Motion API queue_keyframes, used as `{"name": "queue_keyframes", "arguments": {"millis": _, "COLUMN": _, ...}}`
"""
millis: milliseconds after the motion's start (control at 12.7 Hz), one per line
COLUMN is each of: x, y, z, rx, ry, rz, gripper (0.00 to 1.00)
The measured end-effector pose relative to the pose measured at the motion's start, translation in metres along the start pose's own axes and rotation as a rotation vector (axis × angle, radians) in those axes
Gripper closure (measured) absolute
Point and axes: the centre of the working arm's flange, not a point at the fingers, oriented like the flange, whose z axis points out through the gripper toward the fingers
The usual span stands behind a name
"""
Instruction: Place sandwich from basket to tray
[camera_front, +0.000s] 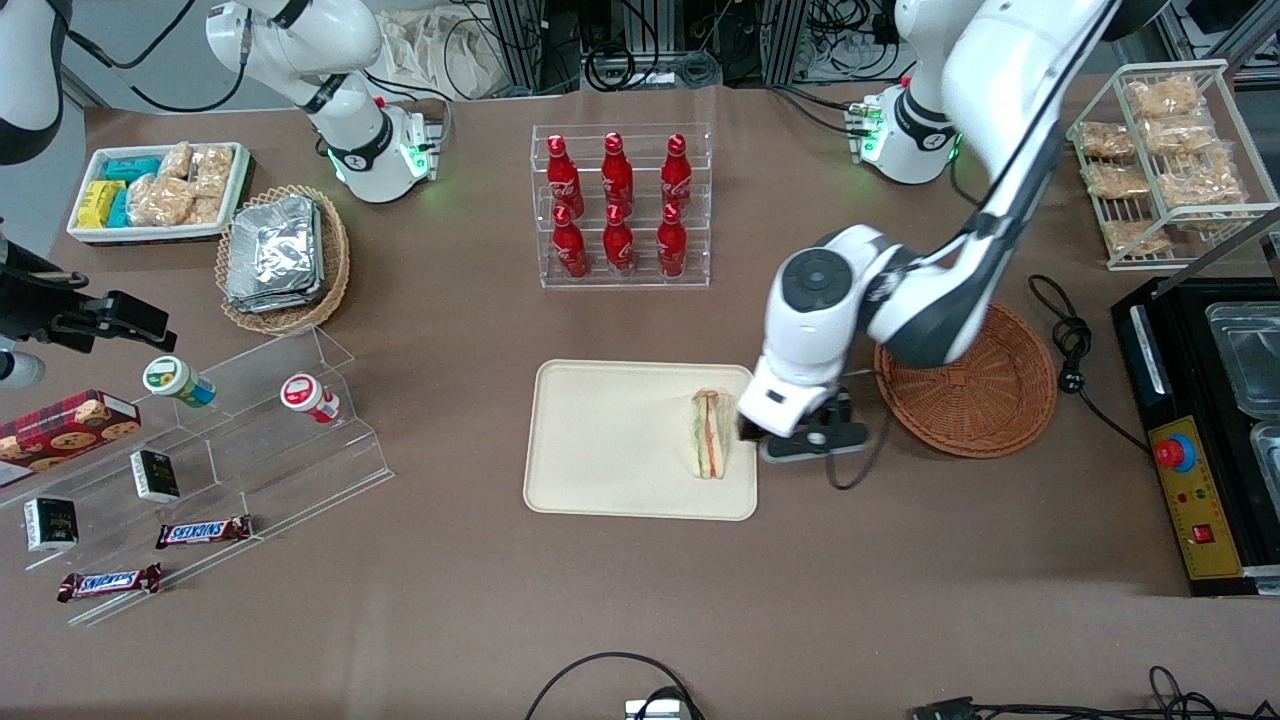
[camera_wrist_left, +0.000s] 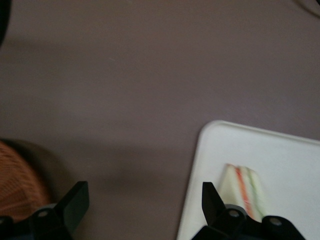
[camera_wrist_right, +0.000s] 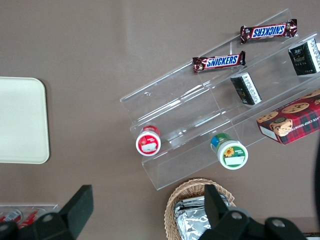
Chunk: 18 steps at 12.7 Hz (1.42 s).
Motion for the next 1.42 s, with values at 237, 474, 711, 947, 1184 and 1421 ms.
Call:
{"name": "queue_keyframes", "arguments": {"millis": 237, "x": 0.031, "y": -0.06, "z": -0.041, "rx": 0.062, "ry": -0.058, "rz": -0.047, "gripper": 0.0}}
{"name": "queue_keyframes", "arguments": {"millis": 474, "x": 0.048, "y": -0.102, "z": -0.079, "rx": 0.066, "ry": -0.133, "rz": 0.041, "gripper": 0.0}}
{"name": "queue_keyframes", "arguments": {"millis": 711, "x": 0.06, "y": -0.15, "z": -0.108, "rx": 0.051, "ry": -0.176, "rz": 0.103, "gripper": 0.0}}
{"name": "queue_keyframes", "arguments": {"millis": 947, "x": 0.062, "y": -0.197, "z": -0.144, "rx": 0.01, "ry": -0.205, "rz": 0.186, "gripper": 0.0}}
{"name": "queue_keyframes", "arguments": {"millis": 1184, "x": 0.057, "y": -0.254, "z": -0.19, "rx": -0.062, "ry": -0.231, "rz": 0.295, "gripper": 0.0}}
{"name": "queue_keyframes", "arguments": {"millis": 1421, "x": 0.041, "y": -0.274, "z": -0.228, "rx": -0.073, "ry": -0.225, "rz": 0.329, "gripper": 0.0}}
